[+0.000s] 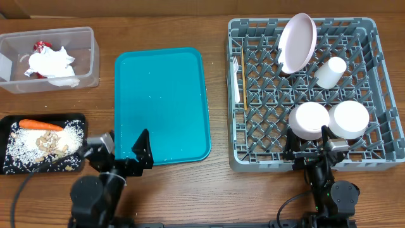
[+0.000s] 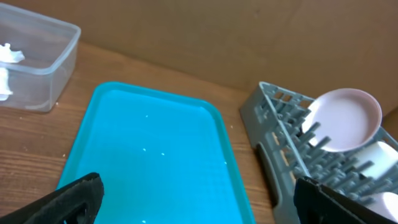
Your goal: Sort waste into correct bins and load items into the dishwasher rack
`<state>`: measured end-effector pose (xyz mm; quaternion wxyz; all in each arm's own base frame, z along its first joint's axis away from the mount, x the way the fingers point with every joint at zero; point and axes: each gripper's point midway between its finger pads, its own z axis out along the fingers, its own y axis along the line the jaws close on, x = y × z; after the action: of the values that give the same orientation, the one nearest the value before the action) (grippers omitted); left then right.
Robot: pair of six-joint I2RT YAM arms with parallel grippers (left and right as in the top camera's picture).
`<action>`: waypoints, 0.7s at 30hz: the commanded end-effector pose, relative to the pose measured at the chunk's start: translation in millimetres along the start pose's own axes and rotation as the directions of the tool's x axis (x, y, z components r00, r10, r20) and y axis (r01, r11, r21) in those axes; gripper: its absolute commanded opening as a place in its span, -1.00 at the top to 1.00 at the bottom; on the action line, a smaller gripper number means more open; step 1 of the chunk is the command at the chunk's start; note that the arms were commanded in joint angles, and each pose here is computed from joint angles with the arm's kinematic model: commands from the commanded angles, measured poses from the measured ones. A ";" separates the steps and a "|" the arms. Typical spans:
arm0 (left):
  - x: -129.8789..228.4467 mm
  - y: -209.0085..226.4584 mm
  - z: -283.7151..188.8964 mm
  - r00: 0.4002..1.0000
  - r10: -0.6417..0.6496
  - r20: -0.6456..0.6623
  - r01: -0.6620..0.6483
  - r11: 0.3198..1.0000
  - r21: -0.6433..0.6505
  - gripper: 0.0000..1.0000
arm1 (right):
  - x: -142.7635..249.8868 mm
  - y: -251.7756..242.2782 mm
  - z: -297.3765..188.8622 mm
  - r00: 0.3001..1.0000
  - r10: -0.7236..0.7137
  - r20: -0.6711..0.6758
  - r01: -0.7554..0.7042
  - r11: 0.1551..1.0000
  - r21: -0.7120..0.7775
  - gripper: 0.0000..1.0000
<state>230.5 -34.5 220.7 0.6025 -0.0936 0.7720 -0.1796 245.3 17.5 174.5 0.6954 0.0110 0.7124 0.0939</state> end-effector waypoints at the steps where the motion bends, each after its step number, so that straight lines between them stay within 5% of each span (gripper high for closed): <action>1: 18.8 8.6 3.7 0.999 0.017 0.037 -0.018 0.999 0.031 -1.00 | 1.6 -2.8 0.0 1.000 -0.007 0.005 0.006 1.000 0.013 -1.00; 7: 35.6 7.8 9.8 0.990 0.102 0.099 -0.115 0.985 0.129 -0.99 | 1.6 -2.8 0.0 1.000 -0.007 0.005 0.006 1.000 0.013 -1.00; 21: 51.1 31.5 19.1 0.975 0.204 0.090 -0.210 0.976 0.054 -1.00 | 1.6 -2.8 0.0 1.000 -0.007 0.005 0.006 1.000 0.013 -1.00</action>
<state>238.6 -26.6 157.7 0.6447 -0.0268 0.7485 -0.1527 245.3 17.5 174.5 0.6954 0.0110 0.7124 0.0939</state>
